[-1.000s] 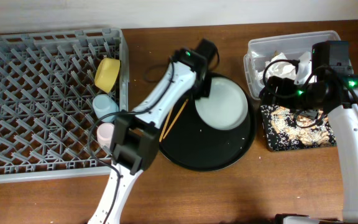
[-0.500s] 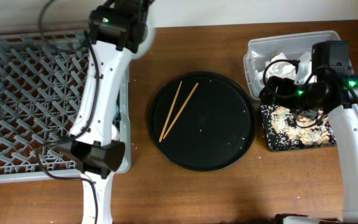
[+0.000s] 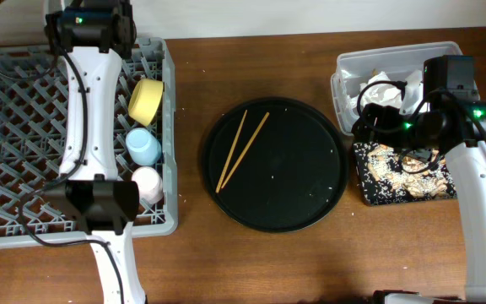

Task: Sort waste into correct bins and load items into the dishwasher rack
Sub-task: 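Lift the white plate and stand it upright in the rack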

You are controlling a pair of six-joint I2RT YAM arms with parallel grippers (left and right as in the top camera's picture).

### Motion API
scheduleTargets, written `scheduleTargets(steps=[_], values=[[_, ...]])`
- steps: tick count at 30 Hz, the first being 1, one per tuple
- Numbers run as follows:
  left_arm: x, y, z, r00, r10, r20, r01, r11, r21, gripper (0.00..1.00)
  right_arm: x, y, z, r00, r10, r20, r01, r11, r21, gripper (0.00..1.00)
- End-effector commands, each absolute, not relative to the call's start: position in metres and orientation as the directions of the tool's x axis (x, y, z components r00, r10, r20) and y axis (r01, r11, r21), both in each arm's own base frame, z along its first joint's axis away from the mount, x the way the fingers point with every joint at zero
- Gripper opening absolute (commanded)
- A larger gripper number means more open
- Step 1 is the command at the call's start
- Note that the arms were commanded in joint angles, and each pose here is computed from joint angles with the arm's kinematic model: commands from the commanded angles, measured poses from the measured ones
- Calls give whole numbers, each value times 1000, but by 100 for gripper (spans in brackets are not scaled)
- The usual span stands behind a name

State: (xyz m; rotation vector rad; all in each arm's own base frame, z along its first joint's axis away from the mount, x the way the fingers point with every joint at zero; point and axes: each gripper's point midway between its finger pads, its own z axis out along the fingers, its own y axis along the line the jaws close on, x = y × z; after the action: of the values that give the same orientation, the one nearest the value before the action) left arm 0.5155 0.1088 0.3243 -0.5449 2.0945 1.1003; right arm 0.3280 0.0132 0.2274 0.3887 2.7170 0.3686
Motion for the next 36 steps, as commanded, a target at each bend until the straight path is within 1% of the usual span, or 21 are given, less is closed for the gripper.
scheduleTargets(steps=[1,3,4,8,11,13,15,19,26,27,29,31,32,34,36], values=[[512,122,309,-690,-22,-723,-664,415,621,0,328,10,232,-890,309,-334,214,932,292,99],[513,126,300,-690,-12,-723,-677,362,640,0,328,10,231,-891,309,-331,215,932,291,99],[515,127,293,-691,-11,-723,-679,351,644,0,328,10,231,-892,309,-331,215,932,291,99],[521,128,260,-709,-12,-705,-663,353,660,0,328,10,231,-891,309,-331,215,932,291,99],[523,127,246,-714,-11,-701,-658,354,665,0,328,10,231,-891,309,-332,215,932,291,99],[525,125,238,-721,-17,-693,-646,380,663,0,328,10,231,-891,309,-332,215,932,291,98],[531,120,228,-727,-28,-686,-625,440,644,0,328,10,231,-891,309,-332,215,932,291,98],[538,112,215,-734,-45,-677,-594,526,609,0,328,10,231,-891,309,-332,215,932,292,98],[532,110,188,-784,-49,-619,-536,555,636,0,327,10,231,-892,309,-331,215,932,291,98],[531,110,184,-791,-49,-610,-530,555,642,3,328,10,231,-892,309,-331,215,932,292,98],[531,110,183,-789,-49,-613,-531,555,640,54,328,10,231,-892,309,-331,215,932,292,98],[534,110,184,-778,-49,-626,-542,556,630,91,328,10,231,-892,309,-331,215,932,292,98],[536,109,186,-771,-49,-635,-549,556,623,99,328,10,231,-892,309,-331,215,932,292,99],[539,108,190,-760,-49,-648,-555,568,608,99,328,10,231,-892,309,-331,215,932,292,99],[545,98,196,-760,-52,-647,-525,636,566,99,328,10,231,-892,309,-331,215,932,292,99]])
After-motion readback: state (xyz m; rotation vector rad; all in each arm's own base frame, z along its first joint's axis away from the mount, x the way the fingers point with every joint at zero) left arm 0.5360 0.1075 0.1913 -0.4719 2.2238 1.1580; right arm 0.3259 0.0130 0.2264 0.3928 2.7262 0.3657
